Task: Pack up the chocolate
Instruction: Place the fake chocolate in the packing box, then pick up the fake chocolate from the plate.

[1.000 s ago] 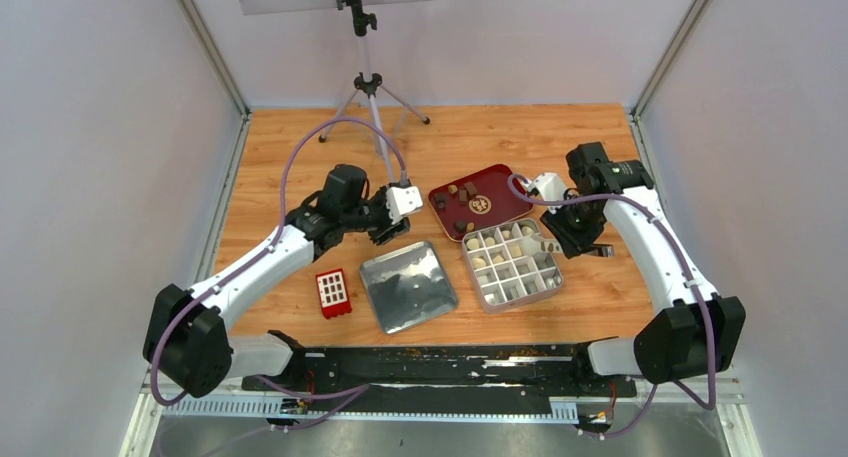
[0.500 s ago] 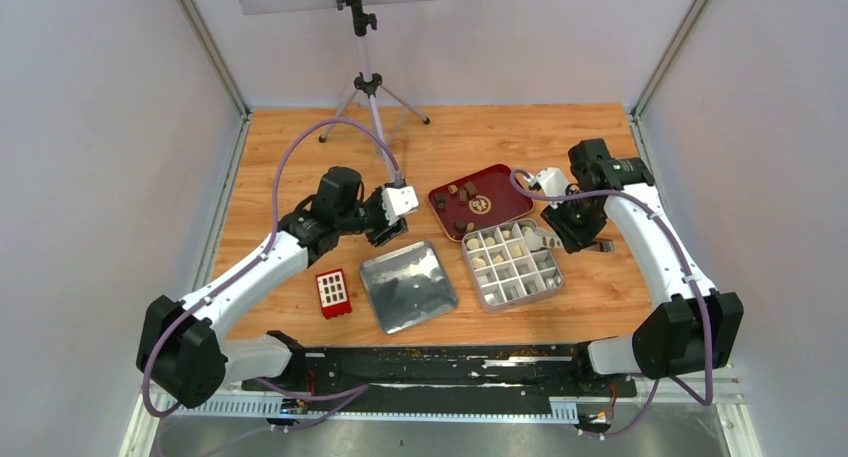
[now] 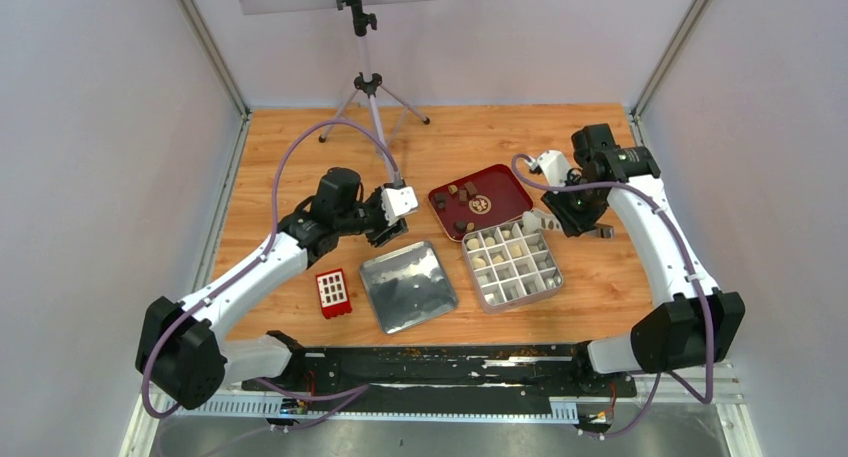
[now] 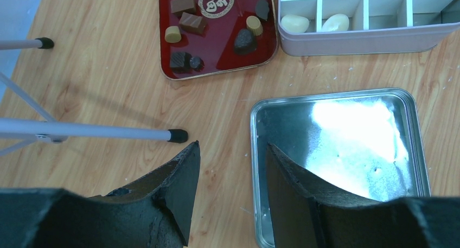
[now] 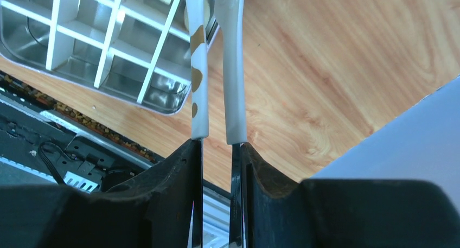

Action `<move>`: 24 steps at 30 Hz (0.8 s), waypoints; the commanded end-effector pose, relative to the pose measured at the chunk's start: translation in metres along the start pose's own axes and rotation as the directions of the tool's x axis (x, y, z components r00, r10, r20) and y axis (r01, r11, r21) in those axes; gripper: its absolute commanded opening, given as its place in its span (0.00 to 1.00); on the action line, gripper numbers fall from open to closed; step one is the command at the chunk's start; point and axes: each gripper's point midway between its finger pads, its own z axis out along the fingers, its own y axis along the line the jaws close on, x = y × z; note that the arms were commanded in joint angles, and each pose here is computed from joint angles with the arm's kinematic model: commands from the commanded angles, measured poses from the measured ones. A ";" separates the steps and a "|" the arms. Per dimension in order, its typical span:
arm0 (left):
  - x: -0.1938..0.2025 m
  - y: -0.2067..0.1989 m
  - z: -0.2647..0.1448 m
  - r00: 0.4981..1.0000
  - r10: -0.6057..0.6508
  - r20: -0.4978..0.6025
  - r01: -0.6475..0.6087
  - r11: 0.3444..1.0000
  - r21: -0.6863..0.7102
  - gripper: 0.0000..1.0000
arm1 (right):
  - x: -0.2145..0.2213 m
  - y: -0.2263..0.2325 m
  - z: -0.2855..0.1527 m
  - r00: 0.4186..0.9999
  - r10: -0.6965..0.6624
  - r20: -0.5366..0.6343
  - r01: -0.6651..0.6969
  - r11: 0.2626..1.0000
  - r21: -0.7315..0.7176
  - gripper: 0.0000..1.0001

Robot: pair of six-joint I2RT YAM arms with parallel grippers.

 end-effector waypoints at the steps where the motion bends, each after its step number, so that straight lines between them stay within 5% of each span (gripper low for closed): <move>1: -0.011 0.002 -0.007 0.999 0.011 0.043 -0.010 1.000 -0.025 0.56 | -0.038 -0.017 -0.012 0.994 0.006 0.107 -0.008 1.000 0.023 0.32; 13: 0.000 0.005 -0.022 1.000 -0.001 0.018 0.002 0.996 -0.094 0.58 | -0.143 -0.041 0.036 0.990 -0.068 0.125 0.065 0.998 0.026 0.34; 24: 0.014 0.020 -0.041 0.998 -0.053 0.025 0.056 0.984 -0.168 0.60 | -0.189 -0.048 0.089 0.994 -0.047 0.102 0.046 0.999 0.009 0.38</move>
